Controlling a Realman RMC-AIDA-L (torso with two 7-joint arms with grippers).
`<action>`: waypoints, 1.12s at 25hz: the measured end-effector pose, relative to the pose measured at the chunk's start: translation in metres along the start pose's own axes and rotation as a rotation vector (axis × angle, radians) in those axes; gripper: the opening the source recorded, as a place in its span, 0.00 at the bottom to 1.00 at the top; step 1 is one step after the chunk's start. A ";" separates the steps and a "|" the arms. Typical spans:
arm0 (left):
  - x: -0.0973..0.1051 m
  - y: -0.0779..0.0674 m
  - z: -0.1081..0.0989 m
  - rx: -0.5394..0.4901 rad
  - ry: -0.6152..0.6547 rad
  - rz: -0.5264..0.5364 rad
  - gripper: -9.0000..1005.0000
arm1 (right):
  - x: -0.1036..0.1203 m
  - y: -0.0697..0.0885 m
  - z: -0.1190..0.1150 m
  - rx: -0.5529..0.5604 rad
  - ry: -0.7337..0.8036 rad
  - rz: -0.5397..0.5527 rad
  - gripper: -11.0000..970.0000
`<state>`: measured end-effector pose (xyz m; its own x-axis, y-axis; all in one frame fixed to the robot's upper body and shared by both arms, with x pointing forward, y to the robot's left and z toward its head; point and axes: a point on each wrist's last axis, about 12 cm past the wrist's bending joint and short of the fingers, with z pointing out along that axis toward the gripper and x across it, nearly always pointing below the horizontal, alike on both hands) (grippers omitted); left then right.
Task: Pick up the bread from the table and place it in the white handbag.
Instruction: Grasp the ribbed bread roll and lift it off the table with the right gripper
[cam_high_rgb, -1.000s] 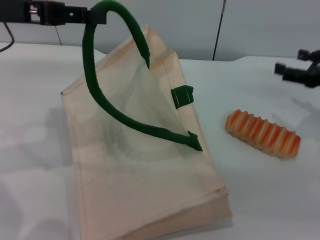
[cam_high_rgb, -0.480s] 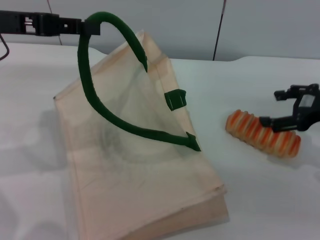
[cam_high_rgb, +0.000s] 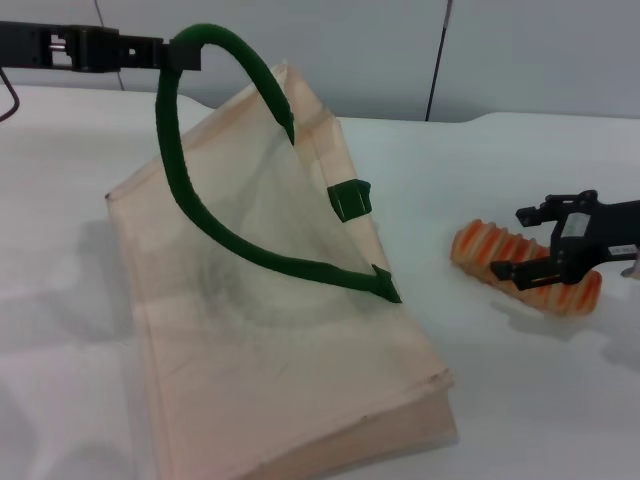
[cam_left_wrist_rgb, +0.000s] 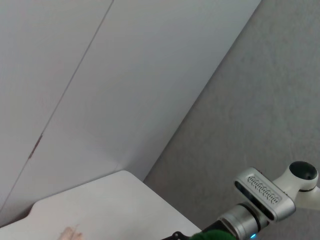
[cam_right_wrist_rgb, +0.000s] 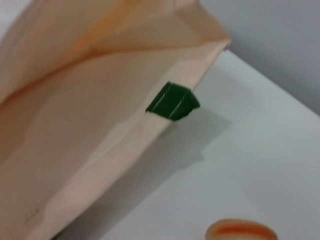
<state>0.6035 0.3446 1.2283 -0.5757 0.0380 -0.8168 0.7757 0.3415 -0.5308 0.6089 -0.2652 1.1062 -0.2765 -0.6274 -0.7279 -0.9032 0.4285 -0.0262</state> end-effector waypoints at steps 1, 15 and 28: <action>0.000 0.000 0.000 -0.001 0.000 0.000 0.17 | 0.000 0.000 0.000 0.000 0.000 0.000 0.92; 0.000 0.000 0.001 0.001 -0.002 -0.004 0.18 | 0.007 -0.004 0.014 0.055 0.066 0.031 0.92; -0.001 0.000 0.003 0.008 -0.001 -0.003 0.18 | 0.011 -0.005 0.024 0.068 0.135 0.037 0.92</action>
<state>0.6049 0.3417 1.2286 -0.5774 0.0363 -0.8157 0.7762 0.3344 -0.5345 0.6183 -0.2585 1.0815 -0.3552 -0.6903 -0.6304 -0.8685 0.4931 -0.0505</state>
